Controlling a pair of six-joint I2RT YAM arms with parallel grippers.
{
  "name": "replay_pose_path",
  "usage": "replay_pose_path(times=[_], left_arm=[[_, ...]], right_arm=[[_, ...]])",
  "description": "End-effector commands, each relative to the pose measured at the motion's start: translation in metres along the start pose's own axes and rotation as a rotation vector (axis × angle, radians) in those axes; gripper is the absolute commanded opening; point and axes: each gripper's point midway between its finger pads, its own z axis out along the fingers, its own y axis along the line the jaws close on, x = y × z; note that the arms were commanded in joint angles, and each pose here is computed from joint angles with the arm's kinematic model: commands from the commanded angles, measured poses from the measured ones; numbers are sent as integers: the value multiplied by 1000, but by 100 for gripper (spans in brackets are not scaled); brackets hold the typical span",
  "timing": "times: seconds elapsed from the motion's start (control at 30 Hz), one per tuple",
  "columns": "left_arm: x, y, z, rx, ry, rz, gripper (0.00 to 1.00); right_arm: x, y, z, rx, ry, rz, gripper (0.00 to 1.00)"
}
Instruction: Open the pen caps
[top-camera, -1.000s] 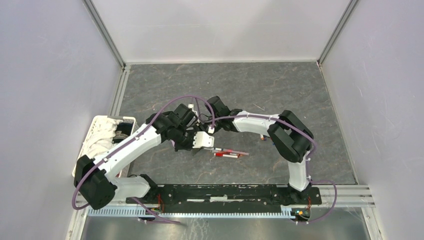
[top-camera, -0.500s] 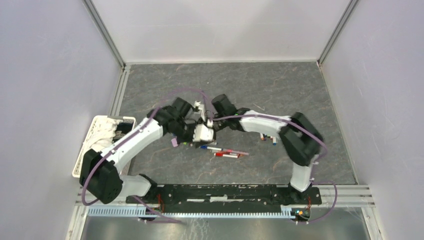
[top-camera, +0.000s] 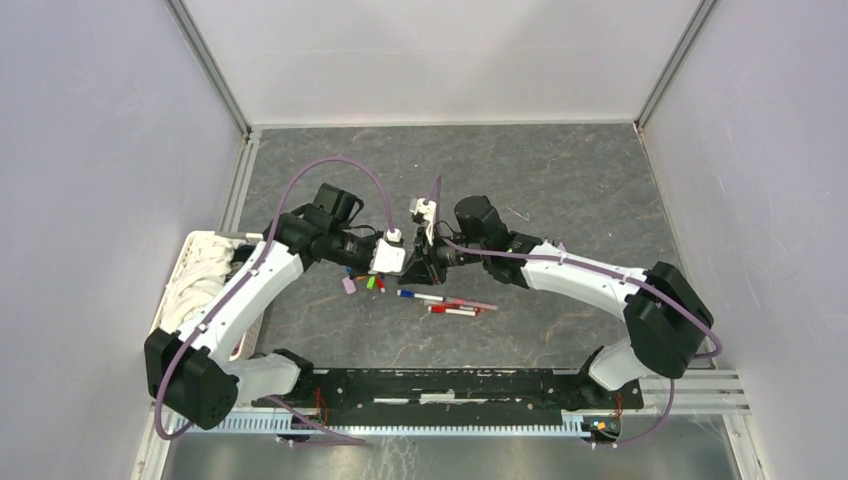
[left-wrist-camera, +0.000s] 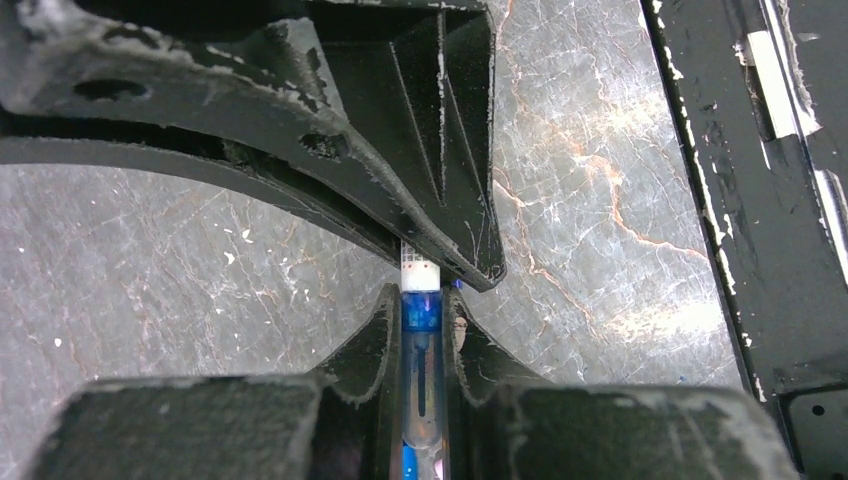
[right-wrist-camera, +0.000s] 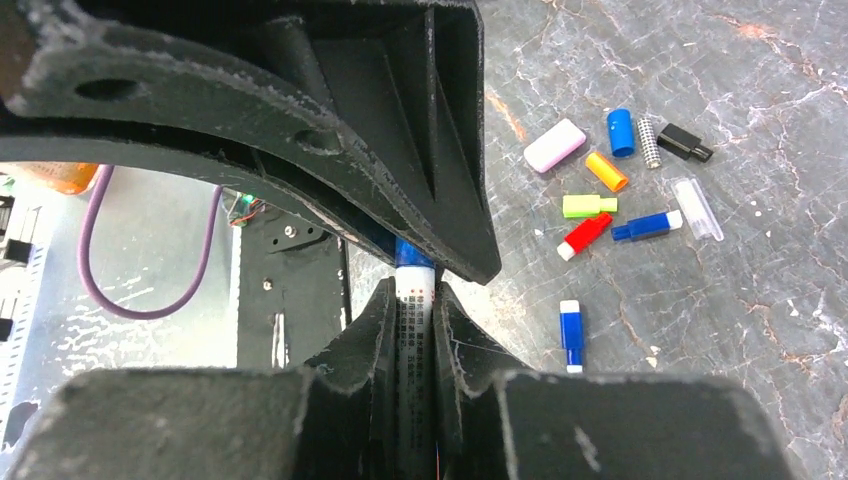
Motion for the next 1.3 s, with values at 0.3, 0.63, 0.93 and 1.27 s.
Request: replay_pose_path(times=[0.3,0.63,0.93,1.27], left_arm=[[71,-12,-70,-123,381,-59,2],[59,-22,-47,-61,408,-24,2],[51,-20,-19,-48,332,-135,2],[95,22,22,-198,354,-268,9]], right_arm=[[134,21,-83,37,353,389,0],[103,13,-66,10,324,382,20],[62,8,-51,-2,280,326,0],[139,-12,-81,256,395,251,38]])
